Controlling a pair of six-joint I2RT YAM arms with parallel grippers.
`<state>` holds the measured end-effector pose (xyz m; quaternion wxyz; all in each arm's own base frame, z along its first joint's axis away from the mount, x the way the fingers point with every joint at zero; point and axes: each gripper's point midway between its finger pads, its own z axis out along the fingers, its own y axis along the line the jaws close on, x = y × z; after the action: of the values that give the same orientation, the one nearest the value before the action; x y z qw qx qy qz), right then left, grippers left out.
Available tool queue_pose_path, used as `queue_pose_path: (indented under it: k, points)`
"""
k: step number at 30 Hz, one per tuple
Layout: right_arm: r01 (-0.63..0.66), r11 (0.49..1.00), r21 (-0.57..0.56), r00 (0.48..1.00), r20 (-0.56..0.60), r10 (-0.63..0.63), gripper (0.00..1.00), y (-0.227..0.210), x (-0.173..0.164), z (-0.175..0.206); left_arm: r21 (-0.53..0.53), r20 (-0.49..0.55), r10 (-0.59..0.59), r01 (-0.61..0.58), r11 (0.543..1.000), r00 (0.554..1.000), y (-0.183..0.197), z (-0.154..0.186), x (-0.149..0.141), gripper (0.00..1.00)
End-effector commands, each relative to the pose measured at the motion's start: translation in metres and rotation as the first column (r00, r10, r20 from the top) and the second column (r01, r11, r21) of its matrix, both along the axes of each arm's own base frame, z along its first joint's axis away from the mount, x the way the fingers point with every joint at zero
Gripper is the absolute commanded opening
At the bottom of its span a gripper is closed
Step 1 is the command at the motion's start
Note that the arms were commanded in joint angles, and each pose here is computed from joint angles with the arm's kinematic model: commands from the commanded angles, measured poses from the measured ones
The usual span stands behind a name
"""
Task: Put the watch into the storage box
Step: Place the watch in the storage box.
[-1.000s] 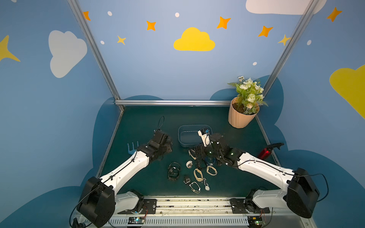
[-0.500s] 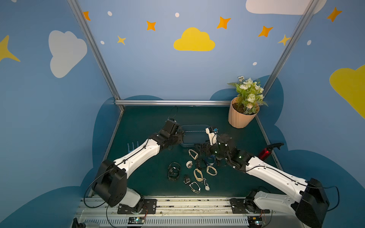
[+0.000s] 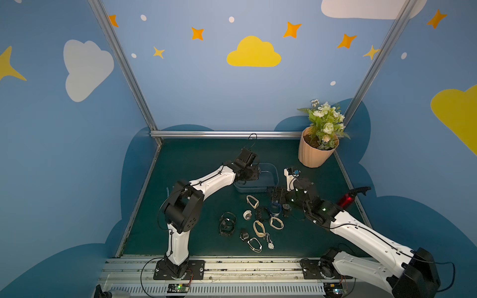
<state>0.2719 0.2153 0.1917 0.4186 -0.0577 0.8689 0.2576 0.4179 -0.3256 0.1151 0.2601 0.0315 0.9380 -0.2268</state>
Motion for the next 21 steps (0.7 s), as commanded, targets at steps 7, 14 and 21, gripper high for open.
queue_pose_path:
  k: [7, 14, 21]
  points:
    - [0.076, 0.997, -0.019, 0.995, -0.061, -0.077, 0.91, -0.023, -0.002, -0.015, 0.012, -0.088, -0.042, 0.044, 0.999, 0.995, -0.029, -0.042, 0.016, 0.18]
    - [0.114, 0.993, -0.028, 0.989, -0.096, -0.116, 0.91, -0.031, 0.000, -0.022, 0.040, -0.130, -0.035, 0.040, 0.998, 0.991, -0.036, -0.060, 0.024, 0.20]
    - [0.137, 0.990, -0.040, 0.984, -0.106, -0.140, 0.91, -0.037, 0.003, -0.025, 0.029, -0.150, -0.027, 0.031, 0.999, 0.988, -0.039, -0.057, 0.025, 0.33]
